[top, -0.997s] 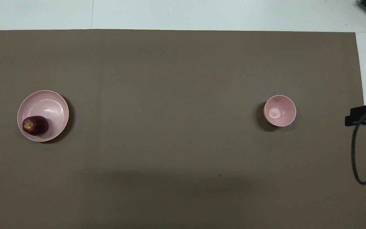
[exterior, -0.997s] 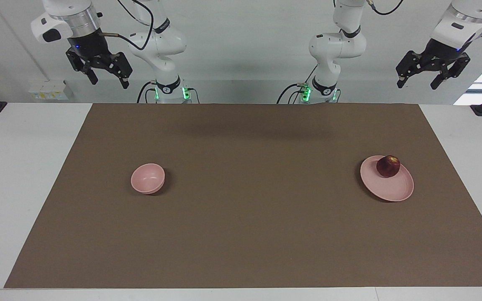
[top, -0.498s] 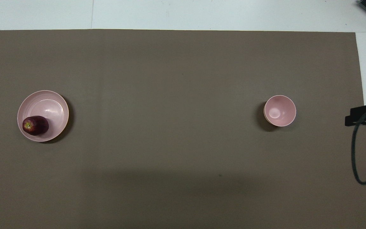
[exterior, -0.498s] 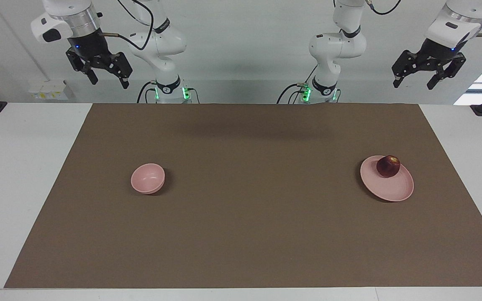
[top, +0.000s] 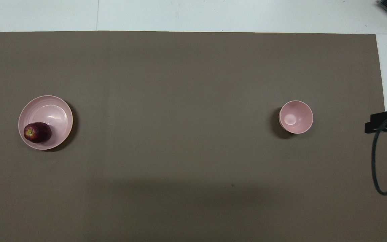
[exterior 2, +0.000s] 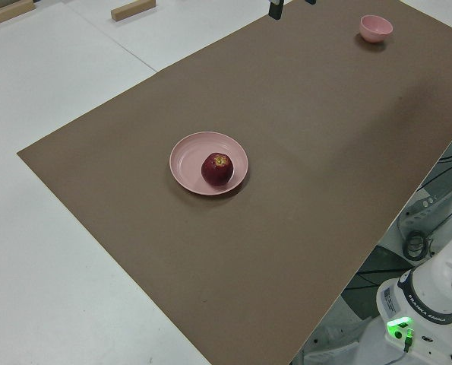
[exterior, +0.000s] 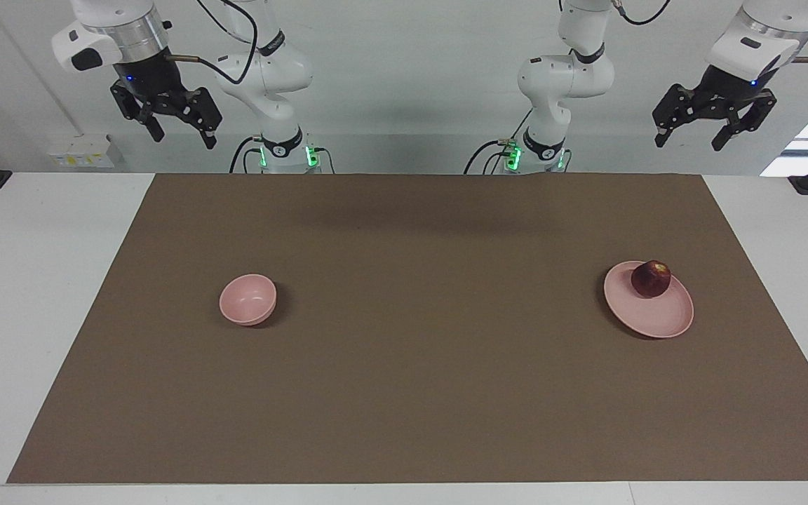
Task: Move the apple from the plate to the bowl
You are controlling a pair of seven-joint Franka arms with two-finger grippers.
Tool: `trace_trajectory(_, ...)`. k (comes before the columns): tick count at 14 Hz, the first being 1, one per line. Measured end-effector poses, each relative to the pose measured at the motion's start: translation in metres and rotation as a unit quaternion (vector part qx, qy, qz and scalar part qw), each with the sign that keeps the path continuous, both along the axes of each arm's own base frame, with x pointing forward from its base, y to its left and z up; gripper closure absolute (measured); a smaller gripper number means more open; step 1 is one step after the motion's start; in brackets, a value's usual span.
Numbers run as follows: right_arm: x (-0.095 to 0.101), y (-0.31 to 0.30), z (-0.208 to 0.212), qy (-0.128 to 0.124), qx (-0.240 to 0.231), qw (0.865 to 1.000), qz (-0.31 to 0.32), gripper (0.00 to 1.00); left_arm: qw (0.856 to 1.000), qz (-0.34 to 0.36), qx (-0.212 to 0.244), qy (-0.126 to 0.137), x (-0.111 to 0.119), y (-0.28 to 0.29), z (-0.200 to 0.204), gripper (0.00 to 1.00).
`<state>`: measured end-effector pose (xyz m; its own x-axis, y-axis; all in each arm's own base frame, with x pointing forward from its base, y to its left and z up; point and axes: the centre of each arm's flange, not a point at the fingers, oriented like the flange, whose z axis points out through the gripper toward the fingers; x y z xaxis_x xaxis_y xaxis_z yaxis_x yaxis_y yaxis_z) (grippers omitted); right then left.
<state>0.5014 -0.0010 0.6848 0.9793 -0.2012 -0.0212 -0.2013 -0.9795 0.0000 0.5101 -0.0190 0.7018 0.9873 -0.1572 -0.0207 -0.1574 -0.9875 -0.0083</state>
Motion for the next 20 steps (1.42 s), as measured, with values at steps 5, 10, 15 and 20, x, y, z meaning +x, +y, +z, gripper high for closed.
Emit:
trace_trajectory(5, 0.0, 0.0, 0.0, 0.0, 0.0, 1.0, 0.0, 0.0, 1.0, 0.002, 0.0, -0.001, -0.003, 0.002, -0.004, 0.0)
trace_trajectory(10, 0.0, 0.0, 0.0, 0.0, 0.0, 1.0, 0.0, 0.0, 1.0, 0.006, 0.0, 0.002, 0.002, 0.007, -0.034, 0.0)
trace_trajectory(15, 0.0, 0.0, 0.0, 0.0, 0.0, 1.0, 0.0, 0.0, 1.0, 0.014, -0.001, 0.006, 0.015, 0.016, -0.103, 0.0)
trace_trajectory(20, 0.0, 0.0, 0.0, 0.0, 0.0, 1.0, 0.0, 0.0, 0.999, 0.043, -0.001, -0.026, 0.023, 0.049, -0.17, 0.0)
